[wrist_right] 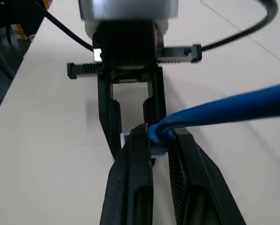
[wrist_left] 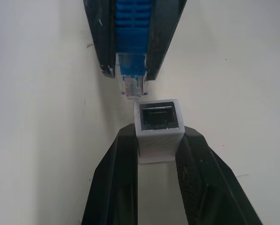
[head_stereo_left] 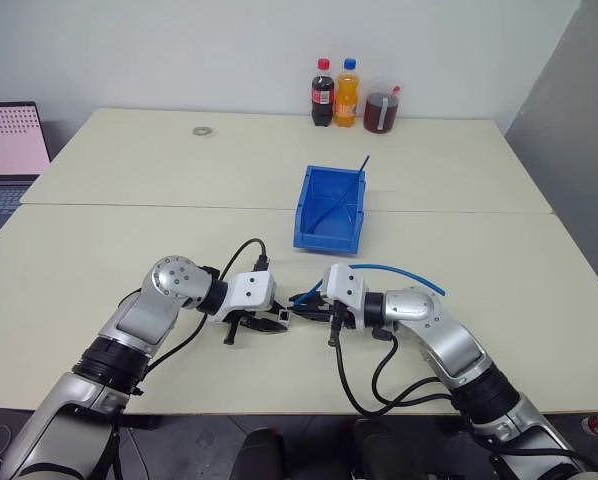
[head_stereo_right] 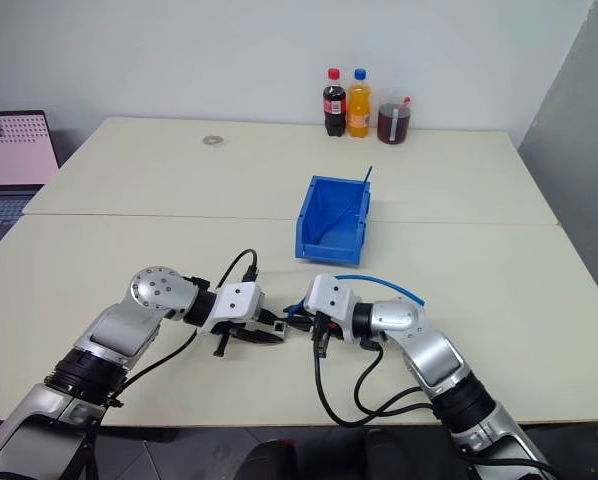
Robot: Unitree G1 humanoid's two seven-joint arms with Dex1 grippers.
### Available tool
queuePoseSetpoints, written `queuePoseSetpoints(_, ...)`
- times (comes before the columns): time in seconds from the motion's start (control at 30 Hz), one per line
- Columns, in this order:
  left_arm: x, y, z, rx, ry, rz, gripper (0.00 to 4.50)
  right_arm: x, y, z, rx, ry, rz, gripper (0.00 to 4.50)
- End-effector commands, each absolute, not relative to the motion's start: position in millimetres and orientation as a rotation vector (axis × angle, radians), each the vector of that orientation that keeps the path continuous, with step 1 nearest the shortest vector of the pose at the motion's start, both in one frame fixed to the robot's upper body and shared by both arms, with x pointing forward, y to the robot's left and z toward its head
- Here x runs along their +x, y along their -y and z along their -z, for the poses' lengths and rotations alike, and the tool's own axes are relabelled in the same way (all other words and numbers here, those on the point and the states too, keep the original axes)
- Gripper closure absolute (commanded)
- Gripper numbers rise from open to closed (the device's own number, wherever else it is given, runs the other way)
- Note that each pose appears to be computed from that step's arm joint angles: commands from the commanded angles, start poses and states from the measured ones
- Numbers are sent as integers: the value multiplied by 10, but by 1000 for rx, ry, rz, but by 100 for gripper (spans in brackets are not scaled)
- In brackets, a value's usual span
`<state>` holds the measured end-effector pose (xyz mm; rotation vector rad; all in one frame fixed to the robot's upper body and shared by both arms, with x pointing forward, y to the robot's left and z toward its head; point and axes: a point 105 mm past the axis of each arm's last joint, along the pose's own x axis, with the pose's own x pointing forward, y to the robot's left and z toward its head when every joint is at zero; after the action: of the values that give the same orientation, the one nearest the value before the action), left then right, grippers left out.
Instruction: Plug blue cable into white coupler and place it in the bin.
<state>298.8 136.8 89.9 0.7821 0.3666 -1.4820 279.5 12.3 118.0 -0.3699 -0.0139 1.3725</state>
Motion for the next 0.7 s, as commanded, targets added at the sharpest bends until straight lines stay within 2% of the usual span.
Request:
queuePoseSetpoints(0.03, 2966, -1448, -755, 780, -440, 1472, 371, 2736, -191, -1395, -365, 83, -1408, 432)
queuePoseSetpoints(0.7, 2986, -1433, -752, 762, -436, 1459, 371, 2786, -228, -1147, -451, 7, -1412, 432)
